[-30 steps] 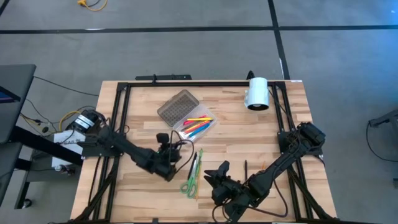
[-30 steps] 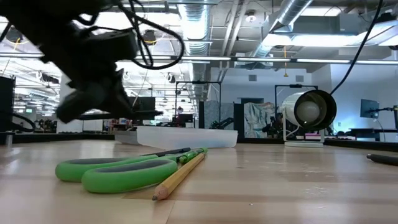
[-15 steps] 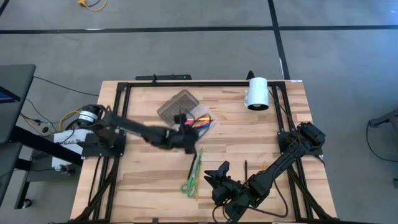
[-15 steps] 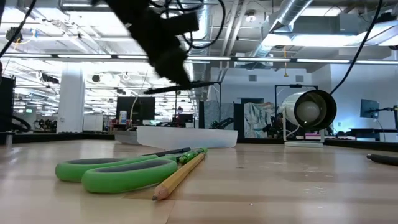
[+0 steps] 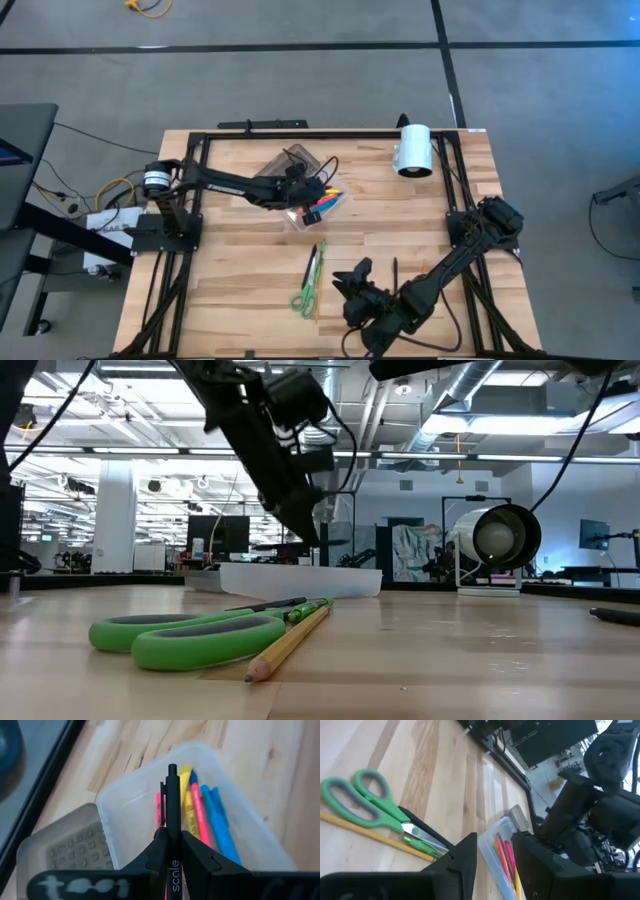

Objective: Pick & place school supplies into a supply box
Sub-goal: Put the left black pen into the transparent supply box, then put the right black pen into the transparent supply box

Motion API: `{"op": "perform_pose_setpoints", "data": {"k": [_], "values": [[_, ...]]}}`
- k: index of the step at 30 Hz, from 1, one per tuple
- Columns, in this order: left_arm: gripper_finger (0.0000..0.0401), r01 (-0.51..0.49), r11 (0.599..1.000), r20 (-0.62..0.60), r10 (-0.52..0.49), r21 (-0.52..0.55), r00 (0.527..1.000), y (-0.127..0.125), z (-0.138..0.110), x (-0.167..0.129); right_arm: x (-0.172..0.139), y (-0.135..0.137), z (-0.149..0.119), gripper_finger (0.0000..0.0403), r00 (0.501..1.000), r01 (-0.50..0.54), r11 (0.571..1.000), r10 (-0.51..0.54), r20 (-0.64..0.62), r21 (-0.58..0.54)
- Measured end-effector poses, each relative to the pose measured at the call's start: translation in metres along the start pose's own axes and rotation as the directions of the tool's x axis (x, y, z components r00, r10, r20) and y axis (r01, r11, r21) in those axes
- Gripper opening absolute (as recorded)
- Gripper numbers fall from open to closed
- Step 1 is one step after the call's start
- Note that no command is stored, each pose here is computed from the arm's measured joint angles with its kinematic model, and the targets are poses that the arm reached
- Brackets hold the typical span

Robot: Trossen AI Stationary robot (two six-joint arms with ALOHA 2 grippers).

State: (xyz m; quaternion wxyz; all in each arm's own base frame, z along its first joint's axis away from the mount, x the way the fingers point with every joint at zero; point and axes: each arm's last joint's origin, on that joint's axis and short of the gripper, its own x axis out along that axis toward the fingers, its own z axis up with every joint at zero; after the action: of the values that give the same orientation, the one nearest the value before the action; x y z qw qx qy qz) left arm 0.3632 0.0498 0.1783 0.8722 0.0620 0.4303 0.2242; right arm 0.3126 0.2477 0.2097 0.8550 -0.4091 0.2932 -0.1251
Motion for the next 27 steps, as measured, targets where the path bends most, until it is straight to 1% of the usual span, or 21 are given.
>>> {"op": "perform_pose_setpoints", "data": {"k": [6,12,22,27], "values": [[0.0032,0.010,1.000,-0.016,-0.010,0.023,1.000,-0.0023,-0.0031,0.0056,0.0010,-0.0006,-0.0001,0.0120,1.000,0.002,1.000,-0.002,-0.002,0.006],[0.0036,0.025,1.000,0.020,-0.025,0.013,0.999,-0.0028,0.0005,0.0056,0.0008,-0.0005,-0.0001,0.0120,1.000,0.002,1.000,-0.002,-0.002,0.006],[0.0112,0.024,1.000,0.026,-0.025,0.017,0.999,-0.0027,0.0012,0.0056,0.0010,-0.0006,-0.0002,0.0120,1.000,0.002,1.000,-0.002,-0.002,0.005],[0.0132,0.032,0.998,-0.011,-0.031,0.056,0.999,-0.0060,-0.0027,0.0040,0.0007,-0.0002,-0.0041,0.0120,1.000,0.000,0.999,0.001,-0.026,0.052]]}}
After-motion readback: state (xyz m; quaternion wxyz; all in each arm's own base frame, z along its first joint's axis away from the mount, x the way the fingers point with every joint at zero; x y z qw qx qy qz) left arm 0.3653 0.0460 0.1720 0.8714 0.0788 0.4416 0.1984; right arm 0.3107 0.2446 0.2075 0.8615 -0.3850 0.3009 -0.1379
